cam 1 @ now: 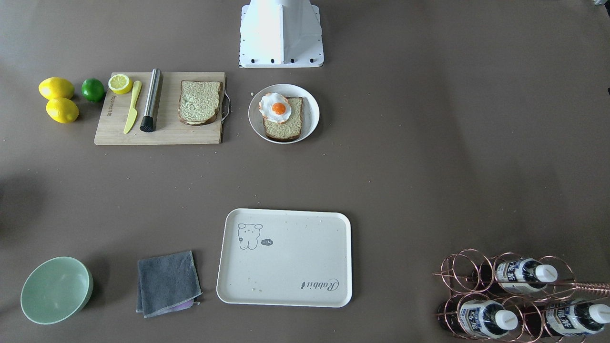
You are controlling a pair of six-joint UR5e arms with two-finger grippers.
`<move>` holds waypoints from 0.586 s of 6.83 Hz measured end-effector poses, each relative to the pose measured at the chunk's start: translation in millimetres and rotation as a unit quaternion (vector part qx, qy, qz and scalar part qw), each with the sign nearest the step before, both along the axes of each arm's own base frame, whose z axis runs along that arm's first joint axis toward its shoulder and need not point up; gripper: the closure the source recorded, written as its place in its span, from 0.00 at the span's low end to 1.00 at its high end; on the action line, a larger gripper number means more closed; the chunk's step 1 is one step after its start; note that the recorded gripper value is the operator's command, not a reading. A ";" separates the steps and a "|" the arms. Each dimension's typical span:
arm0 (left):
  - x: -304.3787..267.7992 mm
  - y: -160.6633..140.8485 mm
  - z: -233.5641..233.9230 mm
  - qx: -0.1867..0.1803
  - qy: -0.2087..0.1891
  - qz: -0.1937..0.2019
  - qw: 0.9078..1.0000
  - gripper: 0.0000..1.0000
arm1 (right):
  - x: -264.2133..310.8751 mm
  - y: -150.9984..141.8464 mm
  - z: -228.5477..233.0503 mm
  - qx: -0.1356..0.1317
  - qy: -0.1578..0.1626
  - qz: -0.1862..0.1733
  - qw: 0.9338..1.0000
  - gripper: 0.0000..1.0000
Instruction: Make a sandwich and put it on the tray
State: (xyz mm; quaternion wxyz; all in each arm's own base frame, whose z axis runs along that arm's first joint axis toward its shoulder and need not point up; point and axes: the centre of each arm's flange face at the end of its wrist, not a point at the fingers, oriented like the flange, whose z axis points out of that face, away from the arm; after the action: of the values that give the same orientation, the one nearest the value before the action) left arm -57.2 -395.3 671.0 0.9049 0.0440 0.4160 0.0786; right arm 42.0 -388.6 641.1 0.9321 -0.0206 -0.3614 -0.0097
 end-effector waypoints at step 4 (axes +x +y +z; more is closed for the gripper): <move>0.0 -12.4 -13.5 0.034 0.000 -0.002 0.999 0.03 | 0.0 -3.0 -2.5 0.003 0.001 0.001 1.000 0.00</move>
State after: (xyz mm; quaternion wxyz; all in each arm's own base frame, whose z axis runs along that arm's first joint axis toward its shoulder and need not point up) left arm -57.1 -407.7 657.5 0.9028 0.0757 0.4134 0.0913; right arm 42.1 -391.6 638.7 0.9324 -0.0175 -0.3608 -0.0097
